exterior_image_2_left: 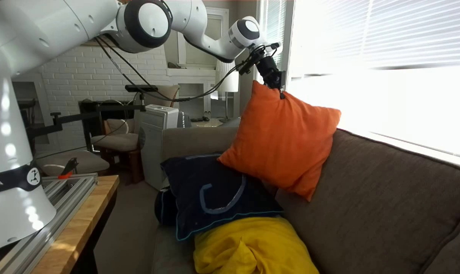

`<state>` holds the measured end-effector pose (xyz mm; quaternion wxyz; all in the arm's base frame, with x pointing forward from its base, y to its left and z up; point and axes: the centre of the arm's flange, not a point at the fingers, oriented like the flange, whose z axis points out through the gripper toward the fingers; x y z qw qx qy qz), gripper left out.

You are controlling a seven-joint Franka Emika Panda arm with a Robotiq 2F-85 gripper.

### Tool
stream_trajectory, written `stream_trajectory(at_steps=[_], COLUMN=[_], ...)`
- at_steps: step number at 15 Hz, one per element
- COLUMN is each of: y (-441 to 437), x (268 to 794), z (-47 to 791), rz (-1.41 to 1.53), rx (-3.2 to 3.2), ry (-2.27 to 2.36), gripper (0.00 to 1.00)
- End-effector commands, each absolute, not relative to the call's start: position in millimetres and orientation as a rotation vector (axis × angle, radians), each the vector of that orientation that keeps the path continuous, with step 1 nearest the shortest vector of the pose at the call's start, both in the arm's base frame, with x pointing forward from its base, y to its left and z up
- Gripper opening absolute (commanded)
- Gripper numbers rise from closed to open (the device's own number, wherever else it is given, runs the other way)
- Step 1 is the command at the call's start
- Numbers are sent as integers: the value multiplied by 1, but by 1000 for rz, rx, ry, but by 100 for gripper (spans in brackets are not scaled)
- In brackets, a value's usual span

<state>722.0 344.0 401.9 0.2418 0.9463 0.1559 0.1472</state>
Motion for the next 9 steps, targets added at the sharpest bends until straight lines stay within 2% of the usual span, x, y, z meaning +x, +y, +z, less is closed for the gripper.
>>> stream_trajectory(at_steps=[1, 3, 4, 5, 7, 9], y=[351, 346, 345, 344, 344, 346], x=[787, 798, 803, 806, 811, 813], z=[401, 401, 400, 400, 398, 398], rz=[421, 434, 434, 441, 446, 450], rx=[2581, 2571, 2568, 2566, 2561, 2563], ry=[431, 419, 408, 403, 398, 407], gripper=[5, 0, 10, 32, 35, 48])
